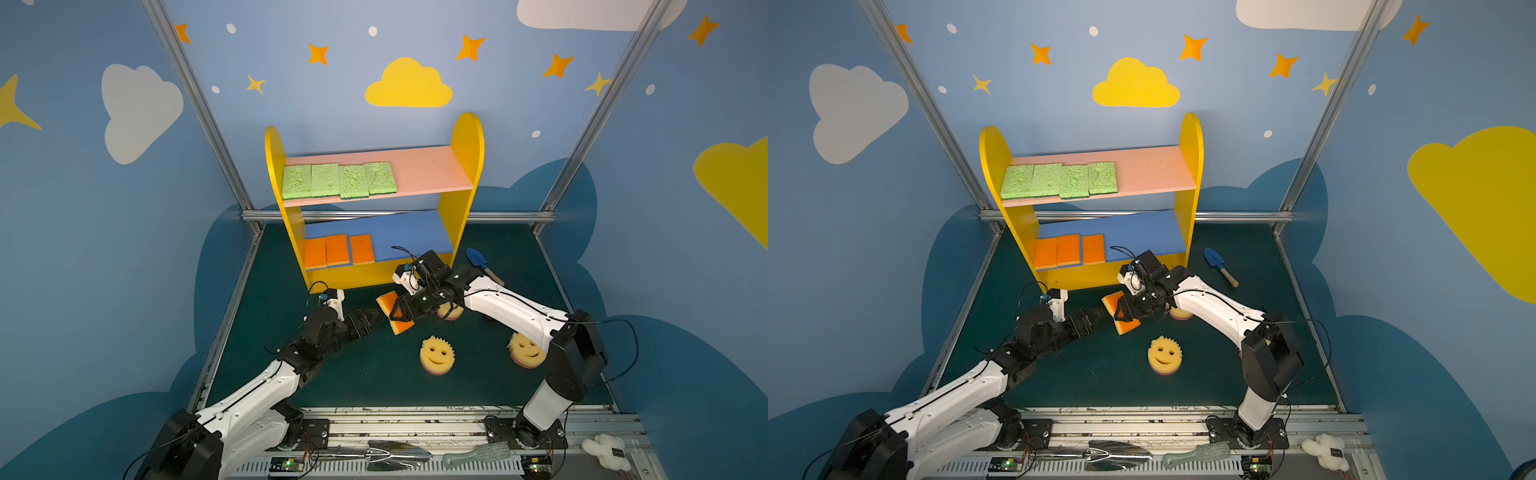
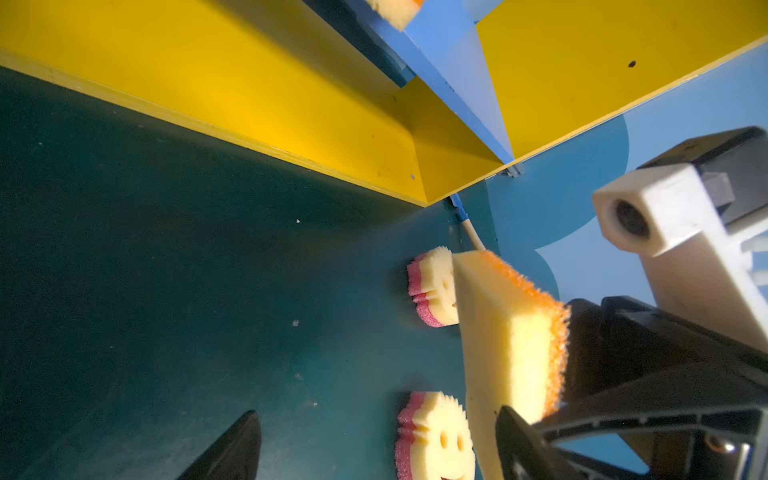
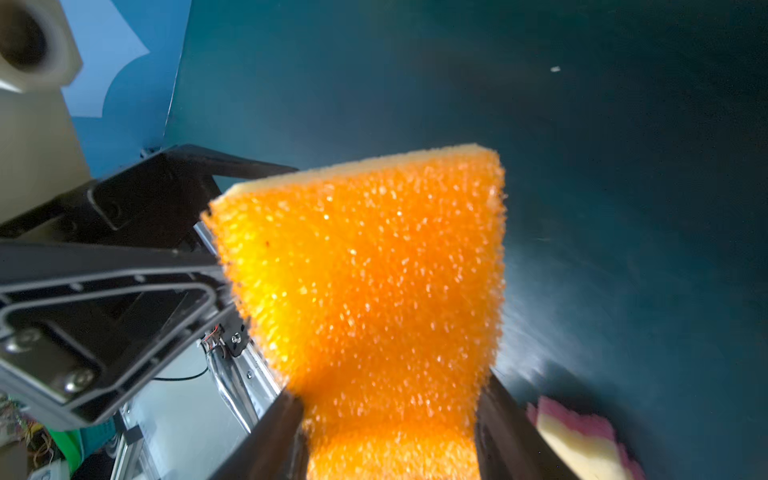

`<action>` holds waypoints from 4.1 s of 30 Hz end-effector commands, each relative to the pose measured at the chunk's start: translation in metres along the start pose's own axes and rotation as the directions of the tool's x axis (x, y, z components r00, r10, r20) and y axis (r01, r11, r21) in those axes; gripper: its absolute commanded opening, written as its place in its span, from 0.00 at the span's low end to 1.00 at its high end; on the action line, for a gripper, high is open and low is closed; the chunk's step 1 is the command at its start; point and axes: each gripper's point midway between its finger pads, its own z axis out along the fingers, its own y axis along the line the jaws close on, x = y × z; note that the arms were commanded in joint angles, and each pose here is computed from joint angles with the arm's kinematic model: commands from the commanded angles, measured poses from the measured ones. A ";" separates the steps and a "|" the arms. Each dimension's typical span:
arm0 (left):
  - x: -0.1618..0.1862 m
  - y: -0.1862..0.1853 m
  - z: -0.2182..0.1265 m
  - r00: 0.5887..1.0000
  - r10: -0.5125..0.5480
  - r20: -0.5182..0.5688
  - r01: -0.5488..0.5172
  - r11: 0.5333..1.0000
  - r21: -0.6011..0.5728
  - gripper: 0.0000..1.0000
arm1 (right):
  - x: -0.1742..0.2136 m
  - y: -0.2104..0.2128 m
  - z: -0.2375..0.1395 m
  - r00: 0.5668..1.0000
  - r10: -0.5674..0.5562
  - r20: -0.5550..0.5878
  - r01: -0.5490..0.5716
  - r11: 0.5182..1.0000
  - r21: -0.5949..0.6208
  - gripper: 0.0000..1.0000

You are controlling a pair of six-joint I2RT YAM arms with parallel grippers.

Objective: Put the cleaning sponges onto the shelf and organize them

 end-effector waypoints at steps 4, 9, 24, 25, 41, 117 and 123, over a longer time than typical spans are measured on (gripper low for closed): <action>-0.019 -0.010 0.001 0.998 0.007 0.063 -0.007 1.000 0.010 0.79 | -0.002 0.007 0.013 1.000 -0.021 -0.019 0.021 1.000 0.002 0.56; -0.020 -0.009 0.004 0.998 0.002 0.063 -0.002 1.000 0.006 0.77 | -0.002 0.011 0.019 0.999 -0.033 -0.028 0.033 0.999 -0.006 0.56; -0.023 -0.011 0.015 0.998 -0.026 0.058 0.025 1.000 0.016 0.64 | 0.002 0.021 0.034 0.996 -0.066 -0.053 0.064 0.997 -0.048 0.55; -0.024 -0.011 0.014 0.998 -0.028 0.063 0.026 0.999 0.020 0.64 | 0.003 0.019 0.035 0.996 -0.063 -0.057 0.060 0.997 -0.042 0.55; -0.032 -0.010 -0.008 0.991 -0.032 0.128 0.030 0.999 0.016 0.63 | 0.000 0.015 0.037 0.998 -0.034 -0.059 0.031 0.999 -0.043 0.55; -0.116 -0.021 -0.015 0.931 -0.296 0.215 0.208 0.911 0.355 0.03 | -0.046 0.012 -0.004 0.976 0.215 0.035 -0.140 0.743 -0.655 0.52; -0.118 -0.022 -0.015 0.929 -0.296 0.220 0.205 0.911 0.358 0.03 | -0.049 0.014 -0.003 0.975 0.218 0.035 -0.141 0.738 -0.659 0.36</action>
